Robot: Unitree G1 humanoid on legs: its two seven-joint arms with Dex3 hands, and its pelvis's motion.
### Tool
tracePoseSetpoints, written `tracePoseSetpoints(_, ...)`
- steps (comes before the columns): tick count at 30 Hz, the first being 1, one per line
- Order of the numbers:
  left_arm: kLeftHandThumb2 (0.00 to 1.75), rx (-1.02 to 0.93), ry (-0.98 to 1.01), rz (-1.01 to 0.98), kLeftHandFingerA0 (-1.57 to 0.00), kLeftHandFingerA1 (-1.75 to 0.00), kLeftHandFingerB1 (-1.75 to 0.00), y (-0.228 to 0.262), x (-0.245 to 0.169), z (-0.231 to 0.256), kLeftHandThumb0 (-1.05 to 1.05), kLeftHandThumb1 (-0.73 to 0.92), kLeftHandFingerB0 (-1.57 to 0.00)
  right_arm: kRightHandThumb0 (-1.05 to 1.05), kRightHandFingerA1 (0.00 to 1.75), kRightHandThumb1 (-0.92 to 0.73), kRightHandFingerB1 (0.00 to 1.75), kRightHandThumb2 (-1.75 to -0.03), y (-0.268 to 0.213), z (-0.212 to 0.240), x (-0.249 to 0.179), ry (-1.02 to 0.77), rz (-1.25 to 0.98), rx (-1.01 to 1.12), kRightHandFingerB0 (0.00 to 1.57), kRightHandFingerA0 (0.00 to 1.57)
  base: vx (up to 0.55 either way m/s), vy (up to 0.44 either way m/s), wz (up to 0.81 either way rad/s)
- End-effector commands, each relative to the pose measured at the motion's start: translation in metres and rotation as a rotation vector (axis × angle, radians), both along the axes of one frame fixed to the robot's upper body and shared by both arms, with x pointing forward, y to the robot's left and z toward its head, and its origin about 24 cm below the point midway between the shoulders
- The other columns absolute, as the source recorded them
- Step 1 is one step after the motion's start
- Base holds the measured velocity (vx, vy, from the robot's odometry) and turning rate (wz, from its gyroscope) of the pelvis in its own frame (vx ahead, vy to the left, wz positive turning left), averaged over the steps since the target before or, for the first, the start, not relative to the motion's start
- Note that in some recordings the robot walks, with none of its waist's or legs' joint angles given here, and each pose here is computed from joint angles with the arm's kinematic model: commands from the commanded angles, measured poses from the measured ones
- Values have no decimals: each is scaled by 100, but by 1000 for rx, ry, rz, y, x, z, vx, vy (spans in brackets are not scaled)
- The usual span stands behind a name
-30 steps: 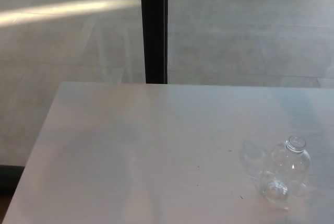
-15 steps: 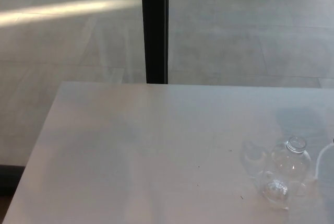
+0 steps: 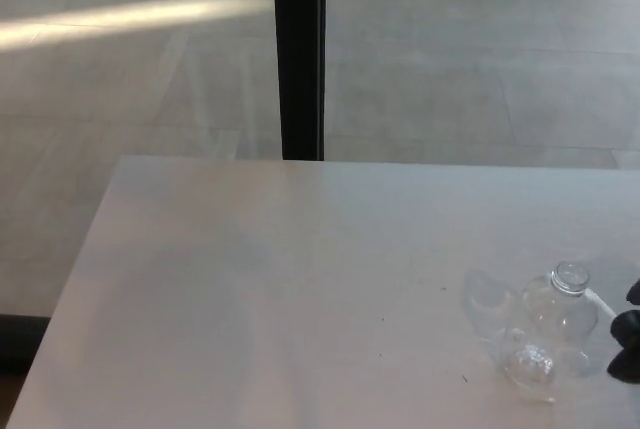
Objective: The robot uses its right hand to grab and lift the lid of the spray bottle kept in the middle of the desk and places the lid on the right side of the bottle
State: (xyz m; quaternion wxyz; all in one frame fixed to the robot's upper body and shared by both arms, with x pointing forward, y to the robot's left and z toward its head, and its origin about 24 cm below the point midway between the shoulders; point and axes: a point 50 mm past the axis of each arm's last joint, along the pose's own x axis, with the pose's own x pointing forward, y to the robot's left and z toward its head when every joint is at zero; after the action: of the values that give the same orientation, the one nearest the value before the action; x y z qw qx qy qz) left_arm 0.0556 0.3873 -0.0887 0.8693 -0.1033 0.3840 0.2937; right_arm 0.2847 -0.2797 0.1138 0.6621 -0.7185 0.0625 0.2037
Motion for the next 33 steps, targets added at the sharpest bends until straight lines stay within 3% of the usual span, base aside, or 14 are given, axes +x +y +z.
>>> tracePoseSetpoints(1, 67, 20, -15, -2, -52, -50, -37, 3, -1, 3, -82, 89, -35, -79, 1, -47, 8, -78, -2, -2, -4, 22, -5, -76, 5, 0, 0, 0, 0)
tracePoseSetpoints(7, 66, 22, -11, 14, -53, -50, -37, 3, -1, 2, -80, 89, -37, -77, 0, -46, 3, -76, -2, 7, -3, 22, -19, -85, 9, 0, 0, 0, 0)
tracePoseSetpoints(8, 109, 20, -8, 15, -47, -61, -50, 4, -2, 3, -77, 71, -28, -77, 0, -45, 4, -76, -2, 8, -2, 19, -24, -81, 8, 0, 0, 0, 0)
tracePoseSetpoints(9, 67, 20, -9, 11, -51, -49, -37, 3, -2, 3, -80, 90, -35, -76, 0, -45, 5, -76, -3, 9, -2, 19, -28, -84, 6, 0, 0, 0, 0)
tracePoseSetpoints(15, 66, 11, -9, 20, -52, -51, -38, 2, -5, 1, -83, 89, -36, -74, 1, -40, 7, -73, -10, 22, -3, 8, -63, -75, 1, 0, 0, 0, 0)
tracePoseSetpoints(16, 66, 12, -5, 24, -52, -50, -37, 2, -6, 1, -80, 89, -37, -82, 7, -47, 0, -82, -13, 27, -3, 6, -73, -64, 3, 0, 0, 0, 0)
tracePoseSetpoints(21, 67, 19, 7, 16, -53, -49, -37, 2, -6, 1, -82, 89, -36, -84, 0, -55, 13, -57, -31, 58, -10, 22, -156, 77, 0, 0, 0, 0, 0)
tracePoseSetpoints(22, 67, 15, 2, 16, -52, -50, -37, 2, -6, 1, -83, 89, -36, -91, 1, -49, 0, -85, -43, 78, -18, 1, -193, 71, 0, 0, 0, 0, 0)
tracePoseSetpoints(23, 110, 18, -1, 8, -44, -60, -50, 3, -5, 1, -78, 70, -27, -89, 0, -48, 4, -82, -50, 89, -24, -11, -213, 81, 0, 0, 0, 0, 0)
tracePoseSetpoints(24, 68, 17, -1, 9, -50, -50, -36, 3, -5, 2, -81, 90, -35, -90, 0, -49, 3, -82, -53, 93, -27, -12, -229, 103, 0, 0, 0, 0, 0)
tracePoseSetpoints(26, 68, 24, 3, 11, -53, -49, -37, 3, -6, 2, -81, 90, -37, -91, 2, -51, 2, -85, -66, 105, -36, -43, -271, 171, 0, 0, 0, 0, 0)
tracePoseSetpoints(27, 67, 24, 4, 12, -51, -49, -37, 3, -5, 2, -82, 89, -36, -97, 16, -60, 3, -100, -84, 115, -49, -115, -340, 235, 0, 0, 0, 0, 0)
tracePoseSetpoints(30, 67, 20, 1, 5, -51, -48, -36, 3, -4, 2, -82, 90, -35, -105, 13, -68, 3, -105, -122, 127, -80, -269, -512, 314, 0, 0, 0, 0, 0)
tracePoseSetpoints(33, 86, 13, -6, 24, -49, -56, -44, 3, -4, 1, -87, 71, -33, -100, 32, -65, 37, -109, -173, 112, -120, -430, -814, 389, 0, 0, 0, 0, 0)
